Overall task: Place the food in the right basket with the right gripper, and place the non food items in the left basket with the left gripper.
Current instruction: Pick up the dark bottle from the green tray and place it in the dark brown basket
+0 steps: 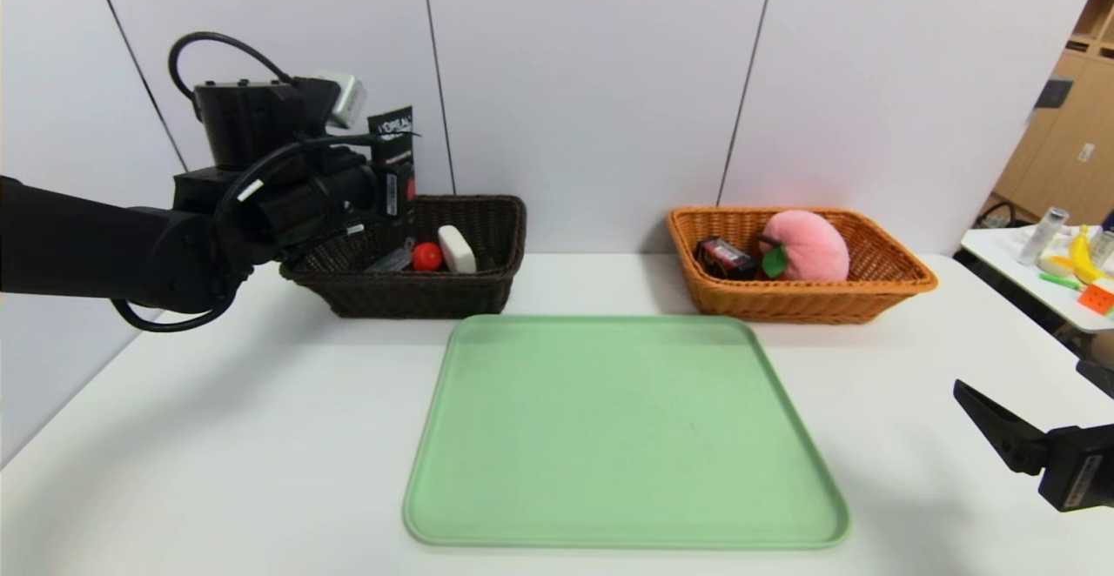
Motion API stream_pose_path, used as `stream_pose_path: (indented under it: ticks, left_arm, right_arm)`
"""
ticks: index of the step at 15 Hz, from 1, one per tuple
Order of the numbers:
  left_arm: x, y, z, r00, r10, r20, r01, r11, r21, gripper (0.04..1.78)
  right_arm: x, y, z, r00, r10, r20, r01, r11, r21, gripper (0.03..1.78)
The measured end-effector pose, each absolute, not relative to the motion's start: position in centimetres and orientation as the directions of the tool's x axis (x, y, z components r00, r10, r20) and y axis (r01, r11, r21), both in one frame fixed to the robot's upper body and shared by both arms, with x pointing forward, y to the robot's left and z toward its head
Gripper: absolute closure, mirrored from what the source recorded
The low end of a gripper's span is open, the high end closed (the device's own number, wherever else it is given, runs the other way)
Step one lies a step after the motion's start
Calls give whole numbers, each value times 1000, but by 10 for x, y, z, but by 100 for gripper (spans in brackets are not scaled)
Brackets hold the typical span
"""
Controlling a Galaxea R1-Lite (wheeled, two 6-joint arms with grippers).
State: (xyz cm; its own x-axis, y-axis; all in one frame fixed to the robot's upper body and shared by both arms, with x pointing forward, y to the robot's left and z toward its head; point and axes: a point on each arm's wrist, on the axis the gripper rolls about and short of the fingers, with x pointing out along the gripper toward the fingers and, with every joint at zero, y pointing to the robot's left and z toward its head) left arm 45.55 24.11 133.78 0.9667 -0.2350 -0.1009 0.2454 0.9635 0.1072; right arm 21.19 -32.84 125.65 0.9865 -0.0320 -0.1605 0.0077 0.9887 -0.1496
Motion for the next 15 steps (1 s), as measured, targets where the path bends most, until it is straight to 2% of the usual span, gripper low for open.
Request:
stream_pose_path:
  ticks: [2, 6, 11, 15]
  left_arm:
    - [466, 241, 1325, 967, -186, -173, 210, 969, 131, 146]
    - [483, 243, 1305, 967, -137, -214, 169, 976, 140, 146]
    - [488, 245, 1295, 966, -95, -239, 134, 980, 151, 146]
    - [489, 246, 1294, 972, -74, -225, 107, 984, 141, 94]
  right_arm:
    - [211, -329, 1256, 986, -33, -161, 9, 989, -148, 11]
    - [210, -329, 1256, 987, -33, -159, 9, 989, -145, 11]
    - [209, -329, 1255, 986, -30, -163, 6, 989, -145, 11]
    - [209, -328, 1255, 986, -28, -162, 5, 989, -145, 11]
